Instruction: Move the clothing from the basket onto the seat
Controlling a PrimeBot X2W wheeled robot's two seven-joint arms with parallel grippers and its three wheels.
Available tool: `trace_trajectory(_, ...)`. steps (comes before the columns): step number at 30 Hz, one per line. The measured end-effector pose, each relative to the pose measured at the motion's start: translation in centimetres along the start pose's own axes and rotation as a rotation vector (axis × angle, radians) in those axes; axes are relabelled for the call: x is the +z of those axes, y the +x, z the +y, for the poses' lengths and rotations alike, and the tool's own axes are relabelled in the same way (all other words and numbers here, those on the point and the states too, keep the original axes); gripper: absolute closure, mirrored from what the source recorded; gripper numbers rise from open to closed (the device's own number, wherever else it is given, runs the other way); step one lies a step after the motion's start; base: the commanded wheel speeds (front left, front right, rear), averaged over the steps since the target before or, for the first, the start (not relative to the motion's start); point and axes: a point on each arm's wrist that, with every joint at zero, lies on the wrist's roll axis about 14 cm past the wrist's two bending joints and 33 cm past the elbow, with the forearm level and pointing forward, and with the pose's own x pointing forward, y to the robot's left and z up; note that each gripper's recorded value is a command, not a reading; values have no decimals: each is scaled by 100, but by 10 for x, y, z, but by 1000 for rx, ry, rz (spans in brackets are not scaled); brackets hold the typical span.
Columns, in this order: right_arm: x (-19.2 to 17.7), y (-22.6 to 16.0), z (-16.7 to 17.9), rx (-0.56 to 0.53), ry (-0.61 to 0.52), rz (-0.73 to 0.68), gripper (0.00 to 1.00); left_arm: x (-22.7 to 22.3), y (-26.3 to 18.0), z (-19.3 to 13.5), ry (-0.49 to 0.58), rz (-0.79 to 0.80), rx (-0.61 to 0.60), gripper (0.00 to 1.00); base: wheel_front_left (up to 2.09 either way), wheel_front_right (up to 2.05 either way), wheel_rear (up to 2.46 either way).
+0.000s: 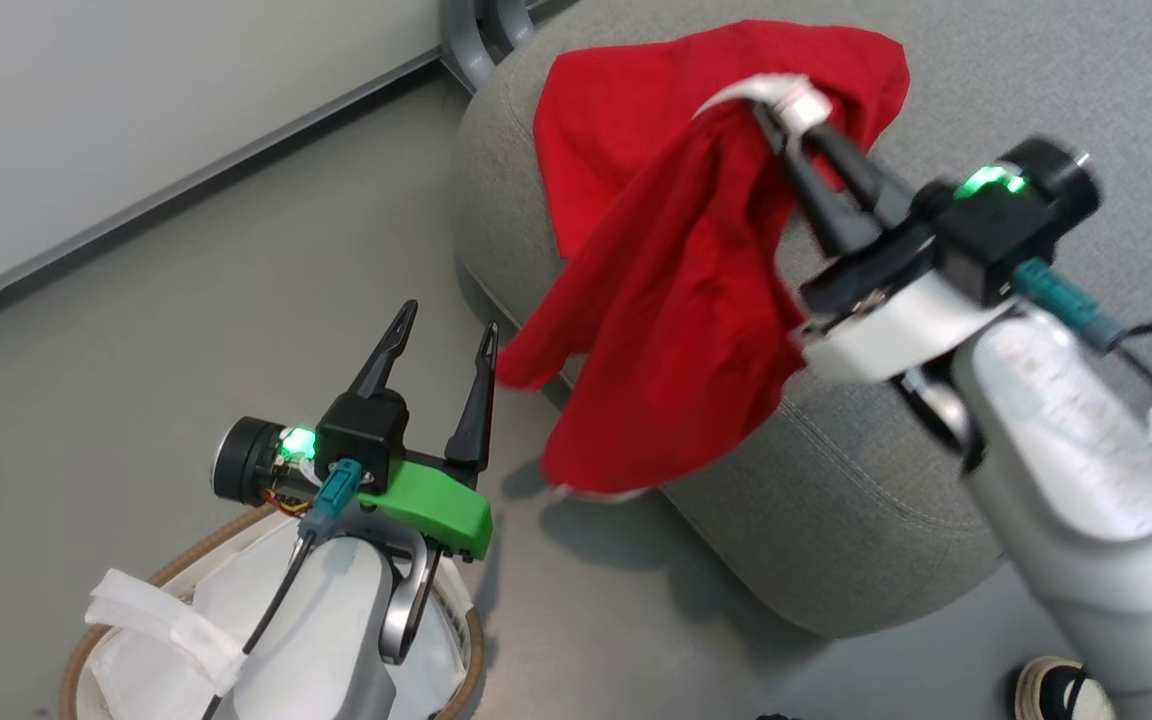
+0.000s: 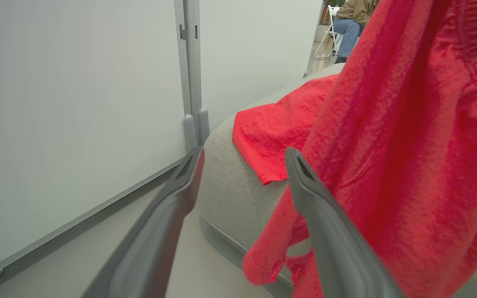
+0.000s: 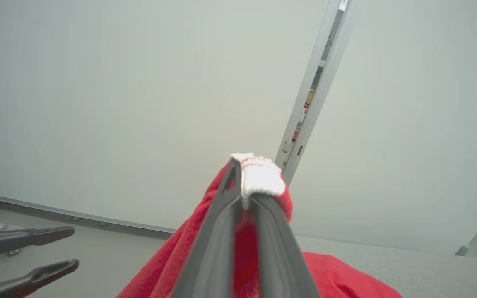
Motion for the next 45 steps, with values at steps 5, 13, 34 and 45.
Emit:
trace_trajectory(5, 40, 34, -70, -52, -256, -67, 100, -23, 6, 9, -14, 35, -5, 0, 0, 0, 0)
trace_trajectory(13, 66, 87, -144, -138, -553, -63, 100, -56, 10, 37, -31, 76, 16, 0, 0, 0, 0)
trace_trajectory(34, -246, 1, -113, -196, -254, 647, 0, -109, -18, 120, -51, 153, 204, 0, 0, 0, 0)
trace_trajectory(45, -216, -46, -98, -295, -120, 577, 0, -77, -36, 128, -39, 120, 299, 0, 0, 0, 0)
